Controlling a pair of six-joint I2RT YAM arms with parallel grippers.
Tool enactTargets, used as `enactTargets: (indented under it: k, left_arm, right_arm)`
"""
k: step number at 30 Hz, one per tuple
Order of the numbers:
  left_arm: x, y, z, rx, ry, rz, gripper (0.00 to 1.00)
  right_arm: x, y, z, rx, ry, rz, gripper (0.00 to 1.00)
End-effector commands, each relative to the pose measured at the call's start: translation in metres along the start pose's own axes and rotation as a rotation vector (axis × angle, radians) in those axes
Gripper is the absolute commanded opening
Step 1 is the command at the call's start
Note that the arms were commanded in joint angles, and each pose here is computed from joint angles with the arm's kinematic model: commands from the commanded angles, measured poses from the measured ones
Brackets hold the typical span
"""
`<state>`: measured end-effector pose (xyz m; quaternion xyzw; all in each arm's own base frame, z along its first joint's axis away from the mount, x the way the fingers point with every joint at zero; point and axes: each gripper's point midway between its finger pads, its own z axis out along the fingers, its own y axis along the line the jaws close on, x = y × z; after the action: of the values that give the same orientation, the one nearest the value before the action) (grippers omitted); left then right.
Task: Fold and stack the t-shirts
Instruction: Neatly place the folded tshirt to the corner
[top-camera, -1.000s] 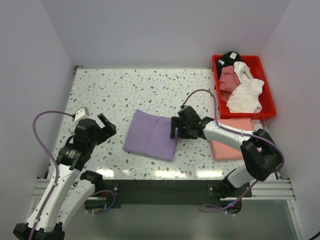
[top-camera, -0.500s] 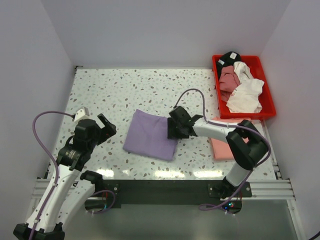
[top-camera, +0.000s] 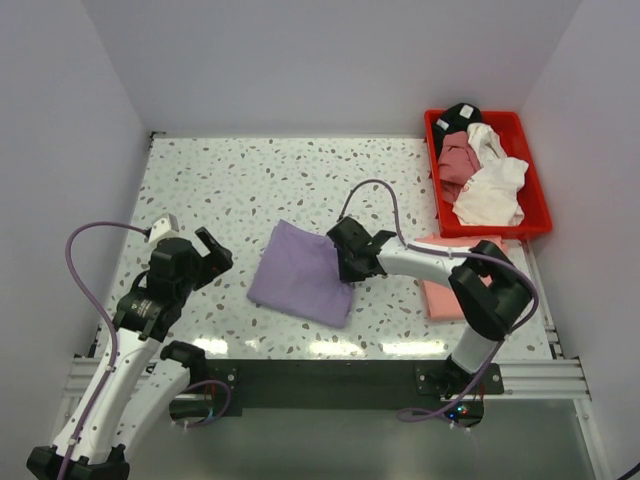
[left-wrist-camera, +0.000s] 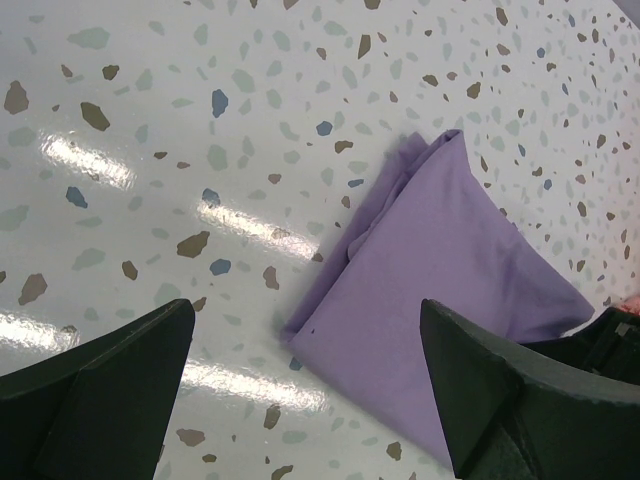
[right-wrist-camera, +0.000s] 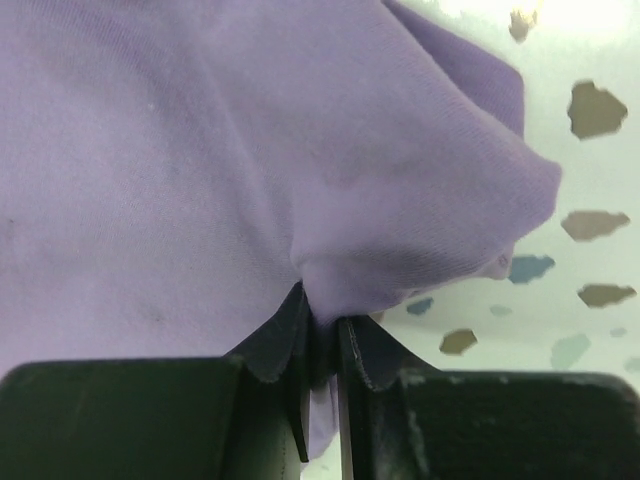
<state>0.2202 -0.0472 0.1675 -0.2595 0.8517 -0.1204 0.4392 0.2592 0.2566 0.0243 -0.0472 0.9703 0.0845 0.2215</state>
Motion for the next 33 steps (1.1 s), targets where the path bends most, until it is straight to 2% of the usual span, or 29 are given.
enactTargets:
  k: [1, 5, 8, 13, 15, 17, 21, 23, 29, 33]
  left_arm:
    - [-0.003, 0.002, 0.002, -0.011, -0.018, -0.014, 1.0]
    - [-0.003, 0.002, 0.002, -0.01, -0.017, -0.011, 1.0]
    - [-0.003, 0.001, 0.002, -0.008, -0.017, -0.011, 1.0]
    - [-0.003, 0.0, 0.001, 0.002, -0.017, -0.01, 1.0]
    - [-0.003, -0.001, 0.002, 0.005, -0.019, -0.011, 1.0]
    - [-0.003, -0.001, 0.002, 0.006, -0.018, -0.009, 1.0]
    - [-0.002, 0.0, 0.002, -0.001, -0.014, -0.008, 1.0]
    - [-0.003, 0.0, 0.002, -0.001, -0.018, -0.007, 1.0]
    - [-0.004, 0.0, 0.002, -0.002, -0.021, -0.01, 1.0]
    - [-0.002, 0.001, 0.003, -0.005, -0.016, -0.008, 1.0]
  right_arm:
    - [0.014, -0.02, -0.026, 0.054, 0.035, -0.053, 0.0]
    - [0.038, -0.051, -0.05, 0.131, 0.118, -0.13, 0.0]
    - [0.041, -0.081, -0.076, 0.239, 0.111, -0.162, 0.0]
    - [0.019, -0.117, -0.109, 0.416, 0.025, -0.223, 0.0]
    - [0.008, -0.137, -0.123, 0.542, -0.007, -0.238, 0.01]
    - [-0.003, -0.142, -0.135, 0.592, -0.004, -0.249, 0.01]
    - [-0.031, -0.168, -0.156, 0.831, -0.043, -0.303, 0.01]
    - [-0.038, -0.174, -0.168, 0.891, -0.041, -0.307, 0.01]
    - [-0.057, -0.182, -0.188, 0.947, -0.077, -0.324, 0.0]
    - [-0.064, -0.179, -0.194, 0.886, -0.106, -0.329, 0.0]
